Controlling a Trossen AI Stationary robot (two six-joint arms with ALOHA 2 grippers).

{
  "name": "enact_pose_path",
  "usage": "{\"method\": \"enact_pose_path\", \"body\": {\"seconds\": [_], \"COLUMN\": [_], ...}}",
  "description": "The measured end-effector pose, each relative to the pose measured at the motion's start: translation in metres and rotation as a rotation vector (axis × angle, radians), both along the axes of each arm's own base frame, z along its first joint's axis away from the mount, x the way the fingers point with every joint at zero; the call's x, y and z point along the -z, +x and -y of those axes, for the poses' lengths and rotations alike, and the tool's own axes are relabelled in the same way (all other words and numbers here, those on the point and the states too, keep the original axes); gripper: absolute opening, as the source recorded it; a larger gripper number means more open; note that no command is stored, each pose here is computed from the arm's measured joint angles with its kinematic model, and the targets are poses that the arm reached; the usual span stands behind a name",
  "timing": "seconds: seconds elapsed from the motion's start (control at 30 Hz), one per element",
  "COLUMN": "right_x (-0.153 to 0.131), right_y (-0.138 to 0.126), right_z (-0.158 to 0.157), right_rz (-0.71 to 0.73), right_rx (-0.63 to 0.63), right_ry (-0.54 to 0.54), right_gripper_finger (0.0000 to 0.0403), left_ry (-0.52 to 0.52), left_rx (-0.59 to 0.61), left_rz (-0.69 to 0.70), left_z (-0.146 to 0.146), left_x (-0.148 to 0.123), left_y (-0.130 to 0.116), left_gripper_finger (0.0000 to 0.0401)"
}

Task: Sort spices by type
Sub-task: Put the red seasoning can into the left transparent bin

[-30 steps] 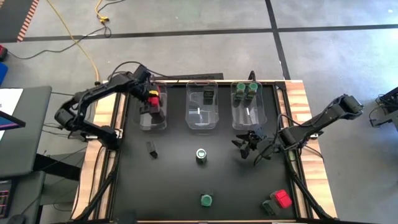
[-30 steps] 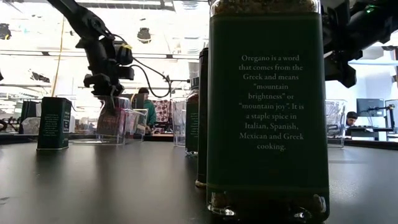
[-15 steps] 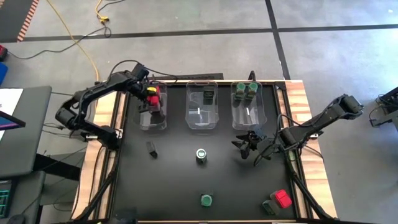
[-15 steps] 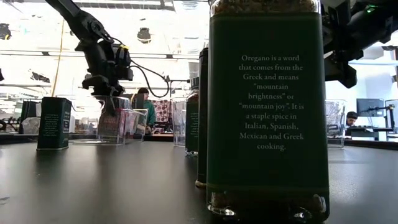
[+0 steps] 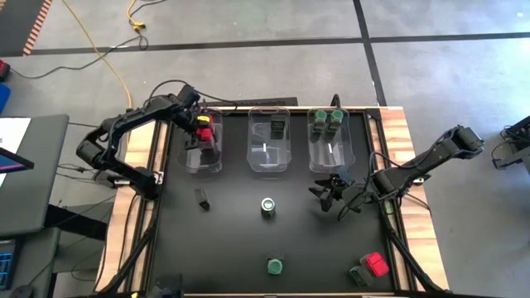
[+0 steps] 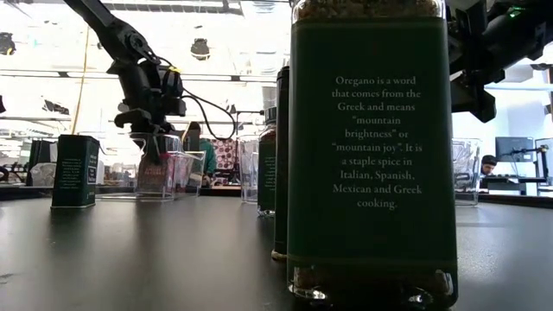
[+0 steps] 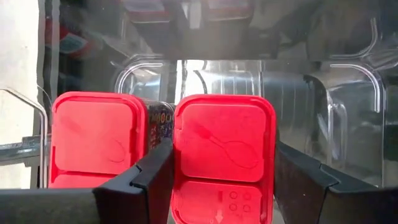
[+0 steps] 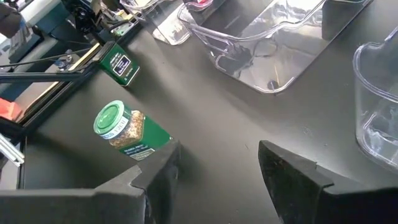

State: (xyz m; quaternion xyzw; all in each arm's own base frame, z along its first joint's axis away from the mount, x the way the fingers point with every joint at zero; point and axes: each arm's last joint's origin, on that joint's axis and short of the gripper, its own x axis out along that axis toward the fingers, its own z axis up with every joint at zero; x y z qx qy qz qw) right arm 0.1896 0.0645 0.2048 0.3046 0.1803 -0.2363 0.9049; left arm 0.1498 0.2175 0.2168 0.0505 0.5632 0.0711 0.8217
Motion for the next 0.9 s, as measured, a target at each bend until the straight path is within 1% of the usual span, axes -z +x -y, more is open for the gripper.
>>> {"method": "enact_pose_path", "body": {"seconds": [0.17, 0.2, 0.33, 0.4, 0.7, 0.9], "right_x": [0.0, 0.0, 0.0003, 0.0004, 0.0005, 0.0005], "right_y": [0.0, 0.0, -0.0002, -0.0003, -0.0004, -0.0004], "right_z": [0.0, 0.0, 0.0001, 0.0001, 0.0002, 0.0002], "right_rz": [-0.001, -0.001, -0.007, -0.009, -0.01, -0.01], "right_rx": [0.0, -0.001, -0.005, -0.005, -0.006, -0.005], "right_ry": [-0.001, -0.002, -0.011, -0.012, -0.012, -0.012], "right_gripper_finger": [0.0244, 0.0244, 0.0244, 0.0244, 0.0244, 0.0244], "left_ry": [-0.005, -0.004, -0.014, -0.017, -0.043, -0.039], "left_rx": [-0.034, -0.042, -0.06, -0.065, -0.066, -0.031], "left_rz": [-0.007, -0.011, -0.033, -0.037, -0.032, -0.03], "left_z": [-0.0002, -0.0002, 0.0007, 0.0009, 0.0035, 0.0078], "left_x": [0.0001, 0.0002, 0.002, 0.0026, 0.0027, 0.0026], "left_y": [-0.0004, -0.0006, -0.0017, -0.0017, -0.0011, 0.0055], "left_gripper_finger": [0.0209, 0.0214, 0.0256, 0.0266, 0.0257, 0.0257]}}
